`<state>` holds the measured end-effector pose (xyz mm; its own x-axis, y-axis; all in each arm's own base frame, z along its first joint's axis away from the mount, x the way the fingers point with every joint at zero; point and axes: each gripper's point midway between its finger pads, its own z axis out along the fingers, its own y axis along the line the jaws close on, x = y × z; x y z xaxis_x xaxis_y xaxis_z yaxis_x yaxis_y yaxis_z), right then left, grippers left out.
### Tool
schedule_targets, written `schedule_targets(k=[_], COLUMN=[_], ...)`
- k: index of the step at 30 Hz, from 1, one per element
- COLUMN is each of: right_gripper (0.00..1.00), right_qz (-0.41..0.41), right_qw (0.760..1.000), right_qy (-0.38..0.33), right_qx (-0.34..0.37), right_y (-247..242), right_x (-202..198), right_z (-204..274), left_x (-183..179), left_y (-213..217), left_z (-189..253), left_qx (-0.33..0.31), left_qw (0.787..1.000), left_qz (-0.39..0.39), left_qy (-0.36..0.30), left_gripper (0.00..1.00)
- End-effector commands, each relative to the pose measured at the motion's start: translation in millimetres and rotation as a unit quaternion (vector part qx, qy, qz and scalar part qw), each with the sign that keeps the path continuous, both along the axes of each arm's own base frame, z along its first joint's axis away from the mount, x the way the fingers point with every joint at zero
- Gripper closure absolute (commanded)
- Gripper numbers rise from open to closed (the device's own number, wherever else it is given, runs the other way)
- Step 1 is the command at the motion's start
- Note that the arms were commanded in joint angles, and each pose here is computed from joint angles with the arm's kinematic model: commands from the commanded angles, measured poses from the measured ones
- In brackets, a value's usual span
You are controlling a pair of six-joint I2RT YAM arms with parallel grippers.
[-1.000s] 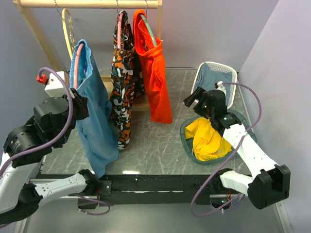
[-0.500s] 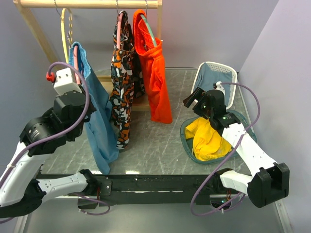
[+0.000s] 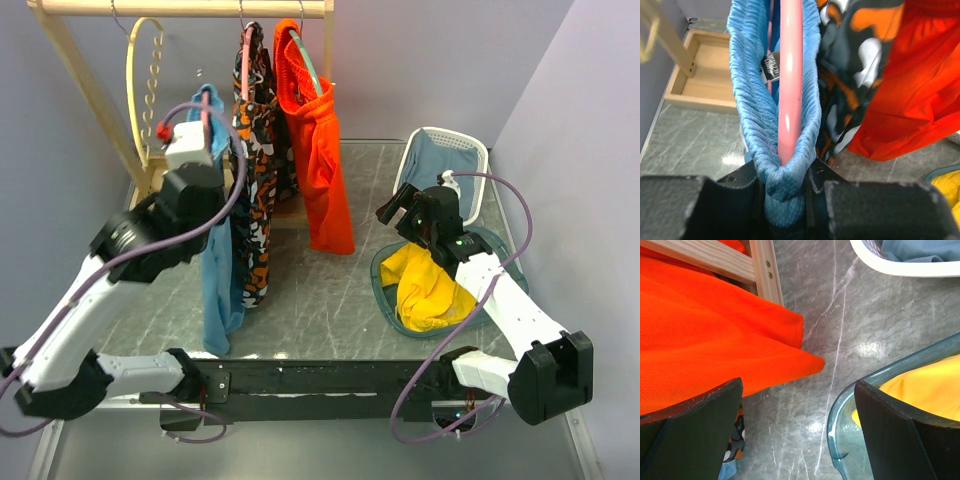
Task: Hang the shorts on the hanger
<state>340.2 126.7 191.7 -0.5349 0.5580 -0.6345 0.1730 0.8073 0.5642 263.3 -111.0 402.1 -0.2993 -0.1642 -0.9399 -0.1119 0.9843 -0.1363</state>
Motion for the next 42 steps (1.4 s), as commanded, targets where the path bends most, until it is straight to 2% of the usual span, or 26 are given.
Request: schedule_targets(k=[1,9,12,16,21,30,42], right_gripper=[0.0,0.0,0.0,0.0,0.0,0.0,0.0], right_qz=[0.004,0.007,0.016,0.024,0.037,0.045,0.049], right_qw=[1.0,1.0,1.0,0.999,0.999,0.999,0.998], right_qy=[-0.016,-0.023,-0.024,-0.024,-0.023,-0.028,-0.023], right_qx=[-0.004,-0.001,0.003,-0.002,-0.006,-0.003,-0.005], right_y=[0,-1,2,6,12,18,21], right_x=[-2,-9,-7,-5,-2,3,4], right_z=[10,15,18,23,27,31,25], left_x=[24,60,72,80,97,108,93], left_y=[-5,24,32,40,53,53,56], left_z=[61,87,91,108,112,121,145], left_qx=[-0.039,-0.029,-0.015,-0.018,-0.019,-0.005,-0.017], left_qw=[0.997,0.996,0.996,0.992,0.991,0.987,0.981], left_qz=[-0.001,0.0,-0.006,-0.03,-0.042,-0.054,-0.053], left_qy=[-0.066,-0.082,-0.087,-0.125,-0.129,-0.153,-0.187], left_gripper=[0.99,0.99,0.99,0.99,0.99,0.99,0.99])
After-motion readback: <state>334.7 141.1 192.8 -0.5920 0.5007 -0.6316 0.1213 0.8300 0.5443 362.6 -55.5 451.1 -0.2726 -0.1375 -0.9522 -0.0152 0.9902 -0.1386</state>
